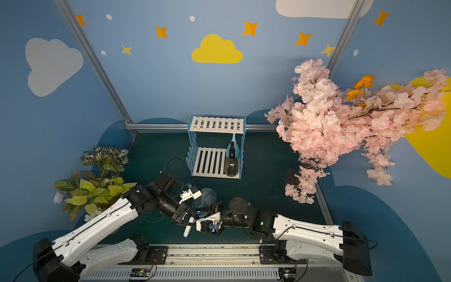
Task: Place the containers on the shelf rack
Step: 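Pick up a container from the center of the board, then place the container on the shelf.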
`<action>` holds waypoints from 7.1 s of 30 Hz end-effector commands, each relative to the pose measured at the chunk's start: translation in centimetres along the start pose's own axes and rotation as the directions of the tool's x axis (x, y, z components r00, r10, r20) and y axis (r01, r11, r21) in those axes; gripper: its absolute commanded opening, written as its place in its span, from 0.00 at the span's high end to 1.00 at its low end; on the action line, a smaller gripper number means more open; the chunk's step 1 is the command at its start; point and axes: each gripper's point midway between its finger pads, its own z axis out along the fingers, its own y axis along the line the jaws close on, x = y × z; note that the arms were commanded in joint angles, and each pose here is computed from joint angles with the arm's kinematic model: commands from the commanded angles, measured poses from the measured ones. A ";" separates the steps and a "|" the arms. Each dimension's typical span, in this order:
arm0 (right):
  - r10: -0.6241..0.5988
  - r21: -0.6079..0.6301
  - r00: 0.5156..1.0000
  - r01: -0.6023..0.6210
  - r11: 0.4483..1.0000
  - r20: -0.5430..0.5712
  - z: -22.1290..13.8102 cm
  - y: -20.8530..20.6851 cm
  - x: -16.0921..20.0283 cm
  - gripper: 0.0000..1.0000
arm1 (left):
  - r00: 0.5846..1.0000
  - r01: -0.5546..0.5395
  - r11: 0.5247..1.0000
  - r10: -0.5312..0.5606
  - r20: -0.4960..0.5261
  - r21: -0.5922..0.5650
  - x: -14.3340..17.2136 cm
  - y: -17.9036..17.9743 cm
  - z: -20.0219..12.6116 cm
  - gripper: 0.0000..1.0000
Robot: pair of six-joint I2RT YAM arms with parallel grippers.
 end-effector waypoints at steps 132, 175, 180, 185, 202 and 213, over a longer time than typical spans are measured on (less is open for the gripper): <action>0.748 -0.194 0.641 -0.766 0.612 -0.172 -3.7 -3.0 1.5 0.75 | 0.481 -0.810 0.399 0.871 -0.096 -0.430 -5.2 -1.4 -0.8 0.97; 0.729 -0.292 0.641 -0.763 0.576 -0.239 -3.2 -1.5 1.5 0.73 | 0.478 -0.805 0.441 0.878 0.007 -0.397 -5.3 -3.2 -1.9 0.97; 0.727 -0.301 0.651 -0.754 0.585 -0.218 -3.4 -1.8 1.0 0.83 | 0.487 -0.800 0.441 0.873 -0.012 -0.407 -5.3 -2.4 -1.8 0.97; 0.729 -0.232 0.651 -0.758 0.609 -0.213 -2.9 -2.6 2.0 1.00 | 0.507 -0.752 0.461 0.861 0.033 -0.471 -6.3 -1.8 -2.5 0.57; 0.613 0.446 0.787 -0.576 0.685 0.074 -1.8 -15.3 6.1 1.00 | 0.521 -0.314 0.607 0.753 0.402 -0.730 -8.2 2.8 -11.3 0.00; 0.560 0.758 0.812 -0.469 0.454 0.166 1.3 -24.4 10.3 1.00 | 0.487 -0.235 0.596 0.756 0.438 -0.768 -7.4 4.7 -12.2 0.00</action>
